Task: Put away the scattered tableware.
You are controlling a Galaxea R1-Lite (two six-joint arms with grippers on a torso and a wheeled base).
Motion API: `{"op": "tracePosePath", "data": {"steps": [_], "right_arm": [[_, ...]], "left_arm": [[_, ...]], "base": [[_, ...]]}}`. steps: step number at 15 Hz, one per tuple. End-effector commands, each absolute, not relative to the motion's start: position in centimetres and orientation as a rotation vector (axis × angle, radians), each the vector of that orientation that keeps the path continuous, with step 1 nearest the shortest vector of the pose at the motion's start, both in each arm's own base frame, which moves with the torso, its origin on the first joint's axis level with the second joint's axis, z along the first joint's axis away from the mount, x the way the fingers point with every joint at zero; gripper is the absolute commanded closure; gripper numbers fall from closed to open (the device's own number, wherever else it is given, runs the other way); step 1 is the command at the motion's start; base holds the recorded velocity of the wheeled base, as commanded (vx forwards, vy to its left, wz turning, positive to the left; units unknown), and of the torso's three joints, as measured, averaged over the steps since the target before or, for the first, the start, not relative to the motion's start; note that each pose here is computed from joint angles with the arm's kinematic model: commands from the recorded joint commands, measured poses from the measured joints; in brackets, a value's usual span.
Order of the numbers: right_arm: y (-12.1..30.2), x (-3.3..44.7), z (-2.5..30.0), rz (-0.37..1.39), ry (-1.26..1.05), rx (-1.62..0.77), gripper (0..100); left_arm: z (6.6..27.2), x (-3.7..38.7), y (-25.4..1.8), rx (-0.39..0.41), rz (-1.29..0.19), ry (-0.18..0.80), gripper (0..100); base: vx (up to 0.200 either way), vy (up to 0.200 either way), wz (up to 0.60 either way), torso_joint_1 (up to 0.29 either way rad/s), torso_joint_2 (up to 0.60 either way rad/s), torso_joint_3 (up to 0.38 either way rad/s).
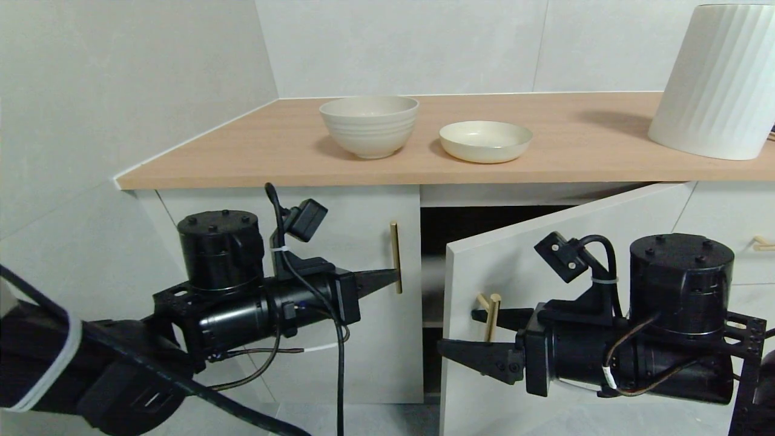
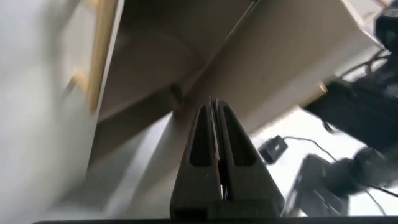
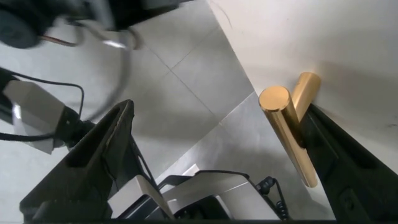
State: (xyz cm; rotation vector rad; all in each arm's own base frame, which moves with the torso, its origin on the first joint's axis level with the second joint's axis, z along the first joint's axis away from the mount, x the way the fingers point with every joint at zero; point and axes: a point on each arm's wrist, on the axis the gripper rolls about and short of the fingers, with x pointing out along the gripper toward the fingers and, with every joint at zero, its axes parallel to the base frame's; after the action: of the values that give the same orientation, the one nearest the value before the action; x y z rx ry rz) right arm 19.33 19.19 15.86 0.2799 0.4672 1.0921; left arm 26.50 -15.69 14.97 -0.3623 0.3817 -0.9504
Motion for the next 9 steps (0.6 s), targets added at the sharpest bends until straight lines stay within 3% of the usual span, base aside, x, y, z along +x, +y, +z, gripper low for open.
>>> {"op": "tracePosePath", "data": {"steps": [1, 4, 9], "right_arm": [[19.0, 19.1, 16.1, 1.091, 0.461, 0.281, 0], [18.8, 18.9, 15.9, 1.084, 0.469, 0.278, 0], [18.5, 18.8, 16.2, 1.084, 0.458, 0.279, 0]], "left_arm": [[11.6, 28.1, -18.3, -0.351, -0.99, 0.414, 100], [9.9, 28.4, -20.6, -0.344, -1.065, 0.327, 100], [10.4, 28.3, -21.8, -0.327, -1.096, 0.286, 100]], "base": [[0.0, 0.0, 0.0, 0.0, 0.0, 0.0], [0.0, 0.0, 0.0, 0.0, 0.0, 0.0], [0.0, 0.0, 0.0, 0.0, 0.0, 0.0]]}}
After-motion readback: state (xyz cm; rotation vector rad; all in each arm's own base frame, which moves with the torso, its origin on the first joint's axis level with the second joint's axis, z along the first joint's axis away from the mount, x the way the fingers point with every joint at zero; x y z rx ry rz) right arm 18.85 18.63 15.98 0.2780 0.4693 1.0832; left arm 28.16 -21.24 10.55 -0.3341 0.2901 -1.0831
